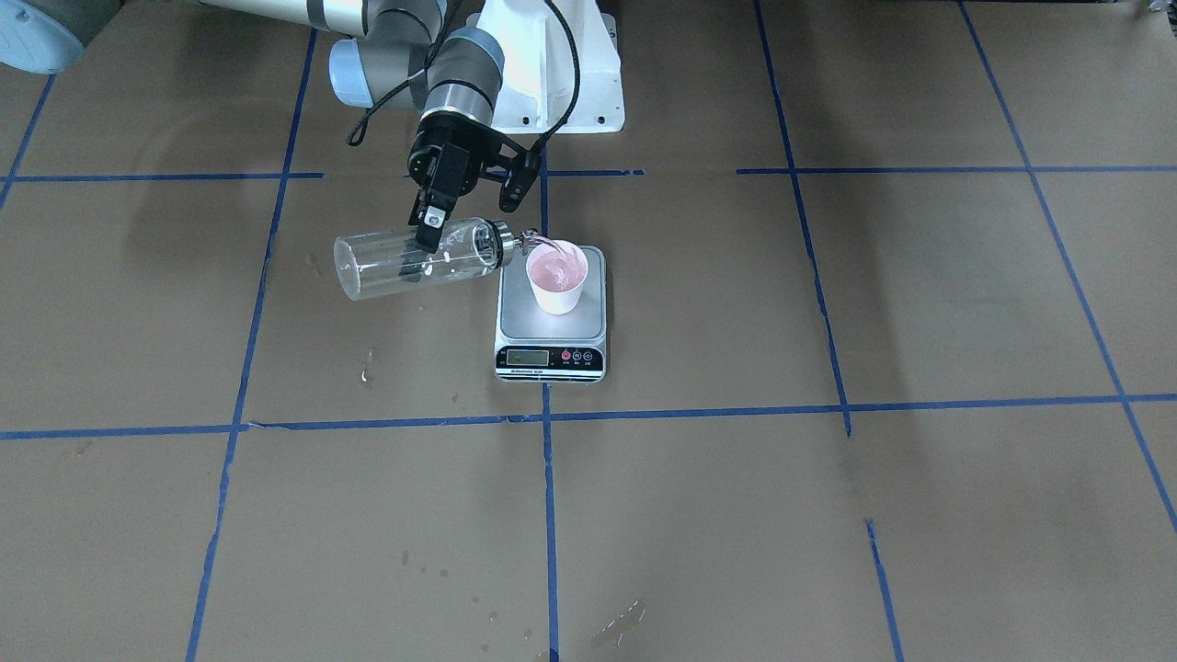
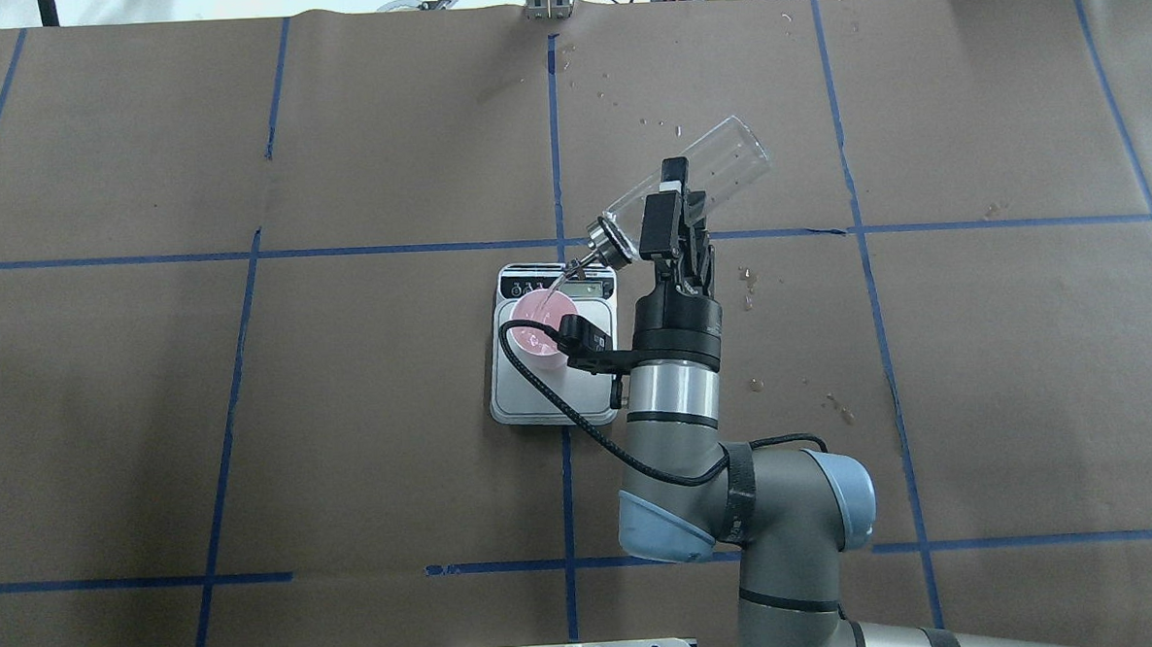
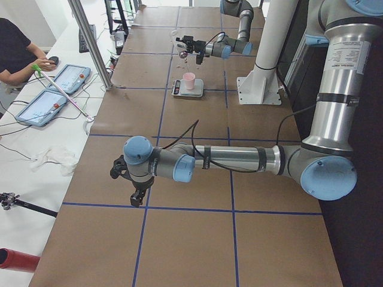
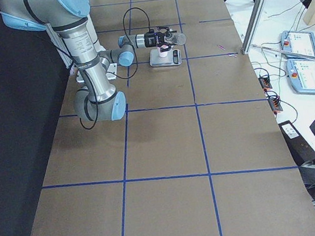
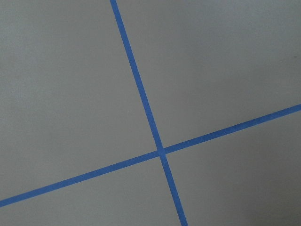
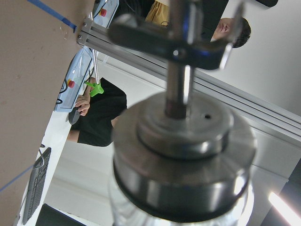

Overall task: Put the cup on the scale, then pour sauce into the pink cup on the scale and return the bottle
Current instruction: 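Tilt the bottle spout down into the pink cup with the right gripper, then tilt the bottle upright and carry it back toward its spot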

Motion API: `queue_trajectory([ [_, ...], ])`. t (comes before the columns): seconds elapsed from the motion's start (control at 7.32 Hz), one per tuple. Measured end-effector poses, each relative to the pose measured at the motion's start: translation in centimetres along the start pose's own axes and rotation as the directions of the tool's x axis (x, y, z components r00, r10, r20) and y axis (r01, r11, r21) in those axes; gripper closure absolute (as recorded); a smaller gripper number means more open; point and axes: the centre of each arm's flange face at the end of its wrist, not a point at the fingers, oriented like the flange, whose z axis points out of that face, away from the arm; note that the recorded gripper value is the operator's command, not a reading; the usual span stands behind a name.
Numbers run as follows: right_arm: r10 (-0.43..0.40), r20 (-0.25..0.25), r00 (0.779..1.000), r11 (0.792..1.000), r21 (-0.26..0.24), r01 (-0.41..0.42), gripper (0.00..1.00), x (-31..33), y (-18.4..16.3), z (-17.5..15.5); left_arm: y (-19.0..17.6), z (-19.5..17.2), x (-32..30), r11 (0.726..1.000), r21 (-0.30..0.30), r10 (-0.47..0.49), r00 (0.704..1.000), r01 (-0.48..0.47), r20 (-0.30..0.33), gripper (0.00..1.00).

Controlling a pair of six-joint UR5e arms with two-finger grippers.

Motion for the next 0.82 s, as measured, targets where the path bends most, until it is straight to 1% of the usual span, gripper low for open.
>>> queue_trajectory([
  [0.41,0.124,0.037,0.992,0.992,0.013,-0.124,1.00,-1.1,0.1,-0.1,-0.2,-0.1,0.1,1.000,0.001,0.001,1.000,-0.001,0.000,0.00],
  [0.68,0.197,0.056,0.979,0.980,0.015,-0.198,1.00,-1.5,0.1,-0.1,-0.3,-0.1,0.1,1.000,0.000,0.001,1.000,-0.001,0.000,0.00],
  [0.82,0.239,0.069,0.969,0.970,0.015,-0.241,1.00,-1.8,0.2,-0.2,-0.3,-0.1,0.1,1.000,0.001,0.001,1.000,-0.001,0.000,0.00],
])
